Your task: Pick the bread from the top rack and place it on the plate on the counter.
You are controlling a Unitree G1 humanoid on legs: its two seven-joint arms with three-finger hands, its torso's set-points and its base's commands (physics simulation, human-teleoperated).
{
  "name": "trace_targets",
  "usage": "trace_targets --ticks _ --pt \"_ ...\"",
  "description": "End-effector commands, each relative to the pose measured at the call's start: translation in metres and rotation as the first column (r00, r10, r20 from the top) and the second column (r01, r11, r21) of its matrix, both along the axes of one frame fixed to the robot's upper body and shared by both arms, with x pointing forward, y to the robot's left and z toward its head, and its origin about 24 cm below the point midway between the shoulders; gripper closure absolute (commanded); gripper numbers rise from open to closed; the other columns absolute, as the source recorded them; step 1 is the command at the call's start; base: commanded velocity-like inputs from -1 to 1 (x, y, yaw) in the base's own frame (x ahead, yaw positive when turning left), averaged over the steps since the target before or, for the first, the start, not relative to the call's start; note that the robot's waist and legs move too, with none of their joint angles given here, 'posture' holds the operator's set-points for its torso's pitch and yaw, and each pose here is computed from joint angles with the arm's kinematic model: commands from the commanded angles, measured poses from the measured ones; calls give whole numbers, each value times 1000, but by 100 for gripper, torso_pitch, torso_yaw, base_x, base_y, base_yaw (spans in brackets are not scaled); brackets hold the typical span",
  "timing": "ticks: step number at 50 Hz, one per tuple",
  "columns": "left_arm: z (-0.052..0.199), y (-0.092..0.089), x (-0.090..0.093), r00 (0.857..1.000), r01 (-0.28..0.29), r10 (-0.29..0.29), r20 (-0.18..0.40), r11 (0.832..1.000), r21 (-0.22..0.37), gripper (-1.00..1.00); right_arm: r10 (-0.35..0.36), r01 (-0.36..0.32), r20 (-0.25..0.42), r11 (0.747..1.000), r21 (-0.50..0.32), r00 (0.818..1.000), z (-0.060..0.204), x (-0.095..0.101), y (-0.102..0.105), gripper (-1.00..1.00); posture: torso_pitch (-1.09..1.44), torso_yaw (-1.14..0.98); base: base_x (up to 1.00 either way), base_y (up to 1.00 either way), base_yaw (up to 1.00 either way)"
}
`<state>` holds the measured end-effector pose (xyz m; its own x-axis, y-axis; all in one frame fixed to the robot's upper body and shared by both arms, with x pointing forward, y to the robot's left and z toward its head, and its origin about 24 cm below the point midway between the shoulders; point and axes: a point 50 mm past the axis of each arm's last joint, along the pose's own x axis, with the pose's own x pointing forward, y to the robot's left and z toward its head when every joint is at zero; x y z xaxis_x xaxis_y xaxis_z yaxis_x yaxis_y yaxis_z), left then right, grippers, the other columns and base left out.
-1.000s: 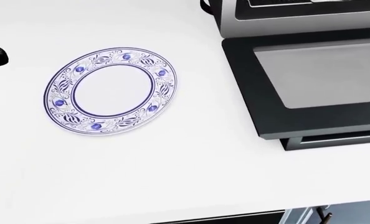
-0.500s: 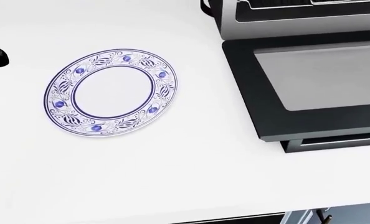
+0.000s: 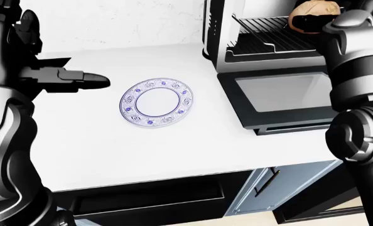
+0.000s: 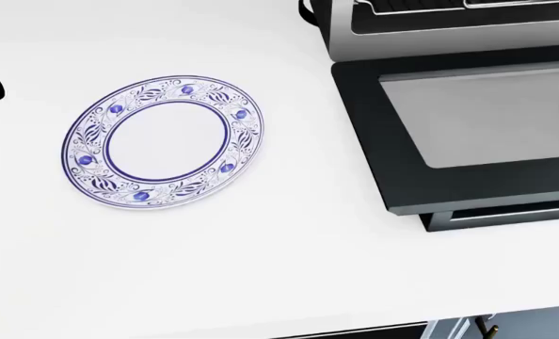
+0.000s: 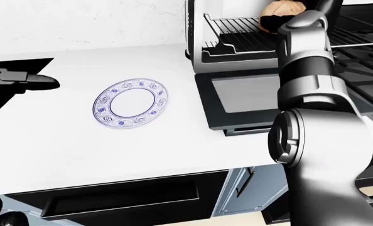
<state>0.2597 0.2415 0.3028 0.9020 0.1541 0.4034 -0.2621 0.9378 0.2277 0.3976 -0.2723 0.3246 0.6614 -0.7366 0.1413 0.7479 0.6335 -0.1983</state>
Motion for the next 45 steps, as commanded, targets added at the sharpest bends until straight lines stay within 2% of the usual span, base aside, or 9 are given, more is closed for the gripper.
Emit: trace_targets --ticks 1,6,7,9,22,30,45 --pt "14 -1 -7 997 -8 6 79 1000 21 -100 13 -11 89 1000 -25 996 26 -5 4 36 0 0 0 0 0" --pt "15 -1 -6 997 -7 5 80 1000 22 -100 9 -6 109 1000 -27 994 31 -7 2 61 0 0 0 0 0" --pt "16 -1 -6 997 -5 4 80 1000 22 -100 8 -5 109 1000 -29 994 32 -7 2 79 0 0 0 0 0" --pt "17 -2 -6 997 -4 3 81 1000 22 -100 6 -2 116 999 -38 993 36 -8 1 100 0 0 0 0 0" --pt "20 -5 -4 996 3 -5 84 1000 27 -100 19 -12 133 998 -59 991 51 -15 -3 100 0 0 0 0 0" --pt "19 -5 -3 996 6 -8 85 1000 22 -100 51 -39 136 996 -85 989 60 -17 2 100 0 0 0 0 0" --pt "15 -7 -2 997 11 -12 78 1000 16 -100 191 -167 186 976 -140 964 101 -38 29 100 0 0 0 0 0"
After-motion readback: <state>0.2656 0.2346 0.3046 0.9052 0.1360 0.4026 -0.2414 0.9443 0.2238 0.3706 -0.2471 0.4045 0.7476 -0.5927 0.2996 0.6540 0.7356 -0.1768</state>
